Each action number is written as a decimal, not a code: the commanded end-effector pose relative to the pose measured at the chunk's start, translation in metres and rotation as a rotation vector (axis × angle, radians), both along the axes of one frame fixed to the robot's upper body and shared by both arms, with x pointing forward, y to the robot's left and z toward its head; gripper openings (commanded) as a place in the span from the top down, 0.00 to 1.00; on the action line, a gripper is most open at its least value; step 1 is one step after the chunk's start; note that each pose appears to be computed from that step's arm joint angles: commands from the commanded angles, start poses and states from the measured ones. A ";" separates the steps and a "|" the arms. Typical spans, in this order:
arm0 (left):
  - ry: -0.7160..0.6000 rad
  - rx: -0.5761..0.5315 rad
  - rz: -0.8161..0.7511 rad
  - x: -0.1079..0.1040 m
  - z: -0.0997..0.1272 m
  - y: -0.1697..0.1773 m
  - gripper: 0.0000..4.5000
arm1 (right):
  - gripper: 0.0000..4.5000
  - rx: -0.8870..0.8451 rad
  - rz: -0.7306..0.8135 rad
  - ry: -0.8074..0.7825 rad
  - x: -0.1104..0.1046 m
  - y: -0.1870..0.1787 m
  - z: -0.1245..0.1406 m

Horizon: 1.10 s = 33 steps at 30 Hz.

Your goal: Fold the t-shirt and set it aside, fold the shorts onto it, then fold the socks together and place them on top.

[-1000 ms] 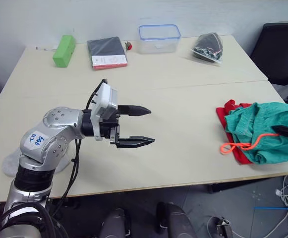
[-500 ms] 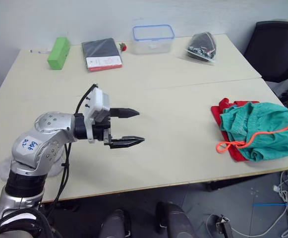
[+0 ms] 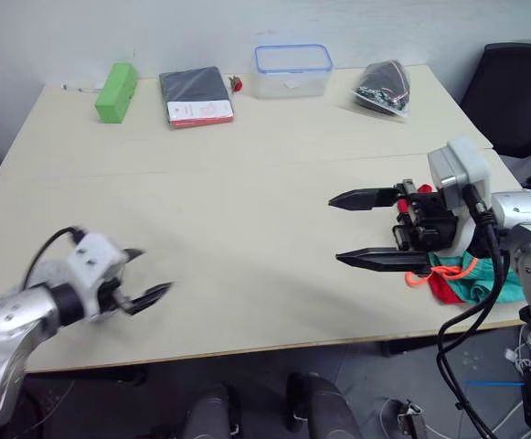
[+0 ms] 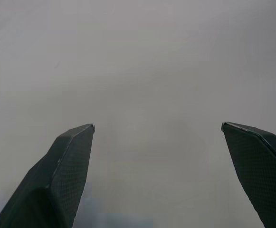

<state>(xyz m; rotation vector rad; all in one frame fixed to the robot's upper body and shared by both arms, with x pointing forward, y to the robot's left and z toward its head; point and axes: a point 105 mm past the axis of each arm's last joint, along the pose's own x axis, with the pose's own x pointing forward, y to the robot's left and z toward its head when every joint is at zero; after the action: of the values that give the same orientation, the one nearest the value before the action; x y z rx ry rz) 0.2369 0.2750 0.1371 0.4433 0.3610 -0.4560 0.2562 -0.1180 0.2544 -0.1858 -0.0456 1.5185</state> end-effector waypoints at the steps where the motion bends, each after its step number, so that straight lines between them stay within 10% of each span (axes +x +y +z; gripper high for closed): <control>1: -0.049 0.016 0.085 -0.019 0.009 0.022 0.00 | 0.01 0.009 0.026 -0.040 -0.001 0.004 0.005; 18: 0.226 -0.043 0.051 -0.005 -0.043 0.060 0.00 | 0.01 0.057 0.028 -0.012 -0.015 0.022 0.003; 33: 0.252 -0.214 -0.033 0.016 -0.035 0.019 0.99 | 0.00 0.028 -0.048 -0.047 -0.013 0.015 -0.001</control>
<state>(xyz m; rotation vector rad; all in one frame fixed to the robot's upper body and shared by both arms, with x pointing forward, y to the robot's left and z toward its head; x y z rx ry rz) 0.2517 0.3243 0.1062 0.2183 0.5406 -0.4678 0.2480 -0.1009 0.2456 -0.1541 -0.0520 1.4758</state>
